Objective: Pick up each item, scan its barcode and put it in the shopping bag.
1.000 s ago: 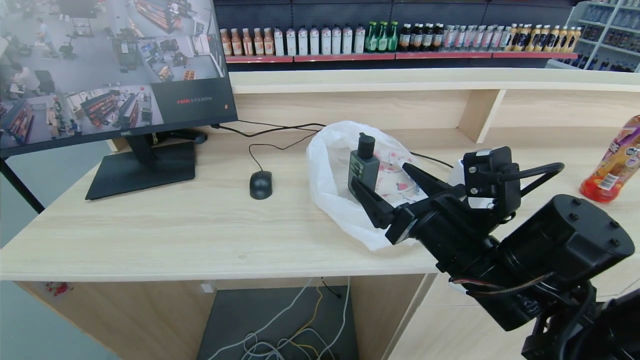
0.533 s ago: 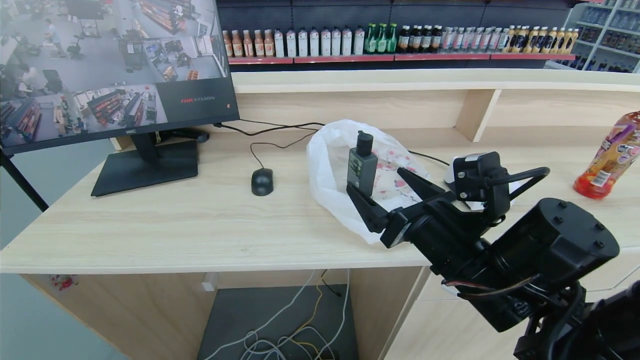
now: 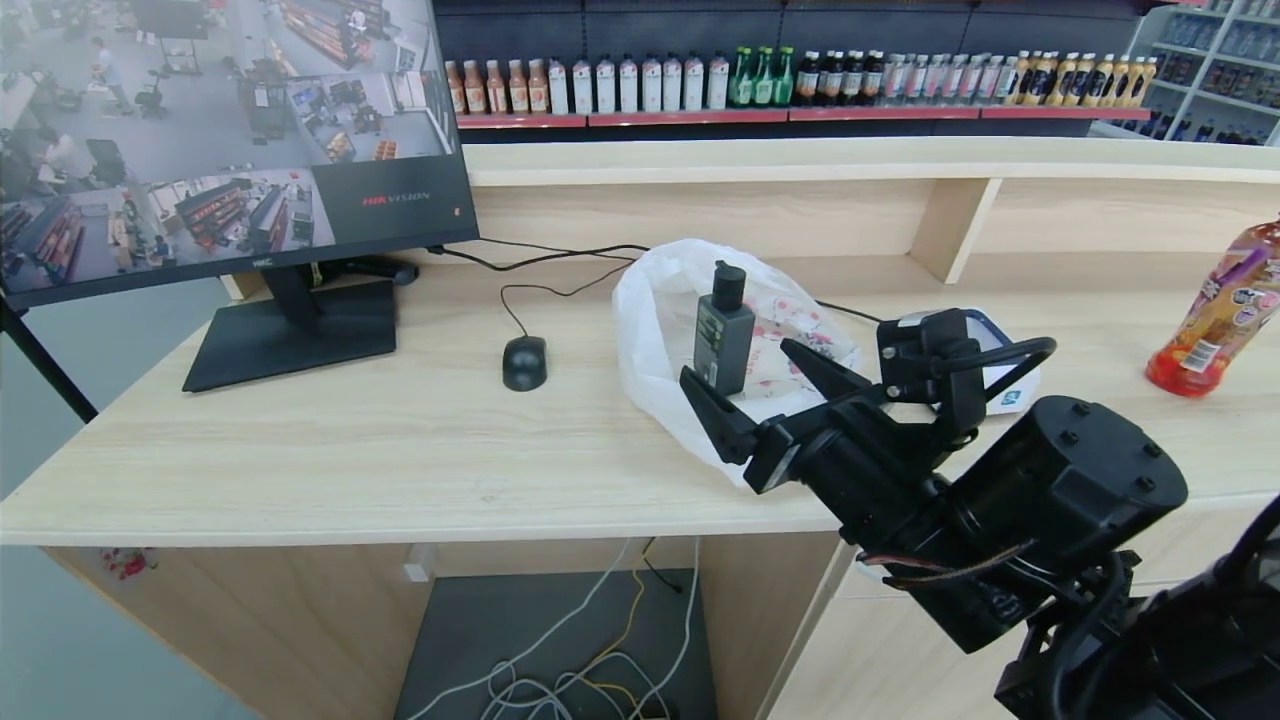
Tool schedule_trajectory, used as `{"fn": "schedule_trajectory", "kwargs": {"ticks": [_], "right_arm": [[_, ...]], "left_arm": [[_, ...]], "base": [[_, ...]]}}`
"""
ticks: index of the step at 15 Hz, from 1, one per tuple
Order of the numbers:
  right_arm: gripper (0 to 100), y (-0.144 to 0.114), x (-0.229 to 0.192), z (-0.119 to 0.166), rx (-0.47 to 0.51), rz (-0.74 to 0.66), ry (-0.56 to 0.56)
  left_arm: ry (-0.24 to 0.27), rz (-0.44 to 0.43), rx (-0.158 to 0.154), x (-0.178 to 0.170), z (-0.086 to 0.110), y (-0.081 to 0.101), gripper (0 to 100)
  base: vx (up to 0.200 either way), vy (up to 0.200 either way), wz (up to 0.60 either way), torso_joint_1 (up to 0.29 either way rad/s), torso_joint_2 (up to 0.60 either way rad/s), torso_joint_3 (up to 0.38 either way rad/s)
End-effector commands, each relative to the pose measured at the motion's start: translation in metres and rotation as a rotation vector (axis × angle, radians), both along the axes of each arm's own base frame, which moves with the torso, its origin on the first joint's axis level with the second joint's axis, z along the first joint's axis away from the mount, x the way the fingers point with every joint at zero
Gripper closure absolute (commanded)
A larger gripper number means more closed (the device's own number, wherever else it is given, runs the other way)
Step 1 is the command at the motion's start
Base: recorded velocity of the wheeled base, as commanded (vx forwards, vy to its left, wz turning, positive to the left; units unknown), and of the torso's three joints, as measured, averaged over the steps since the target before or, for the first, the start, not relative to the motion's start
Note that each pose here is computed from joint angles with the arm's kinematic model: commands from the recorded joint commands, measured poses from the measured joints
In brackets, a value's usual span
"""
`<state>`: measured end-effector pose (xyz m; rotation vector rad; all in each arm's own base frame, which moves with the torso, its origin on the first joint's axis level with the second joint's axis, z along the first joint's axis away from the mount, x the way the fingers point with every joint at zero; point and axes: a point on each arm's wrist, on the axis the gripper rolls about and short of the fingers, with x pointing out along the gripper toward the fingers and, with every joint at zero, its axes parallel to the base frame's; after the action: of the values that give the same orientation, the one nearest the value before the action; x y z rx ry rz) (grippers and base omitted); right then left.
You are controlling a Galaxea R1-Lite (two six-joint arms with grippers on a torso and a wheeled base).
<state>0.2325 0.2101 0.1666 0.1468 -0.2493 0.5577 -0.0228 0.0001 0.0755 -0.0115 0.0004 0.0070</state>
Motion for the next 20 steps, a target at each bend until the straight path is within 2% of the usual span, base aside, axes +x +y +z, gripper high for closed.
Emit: {"fn": "schedule_trajectory", "kwargs": {"ticks": [1,10,20], "right_arm": [[0,0.003,0.003,-0.005,-0.008,0.002,0.008],[0,-0.001,-0.001,-0.001,-0.003,-0.001,0.003],[0,-0.023,-0.028,0.008,-0.005,0.006,0.001]], "left_arm": [[0.000,0.001,-0.002,0.000,0.000,0.000,0],[0.000,0.001,-0.005,0.000,0.000,0.000,0],[0.000,0.001,-0.010,0.000,0.000,0.000,0]], "base": [[0.000,-0.200,0.00,-0.002,0.01,0.002],[0.000,-0.200,0.00,0.004,0.00,0.004],[0.000,-0.200,0.00,0.002,0.00,0.002]]}}
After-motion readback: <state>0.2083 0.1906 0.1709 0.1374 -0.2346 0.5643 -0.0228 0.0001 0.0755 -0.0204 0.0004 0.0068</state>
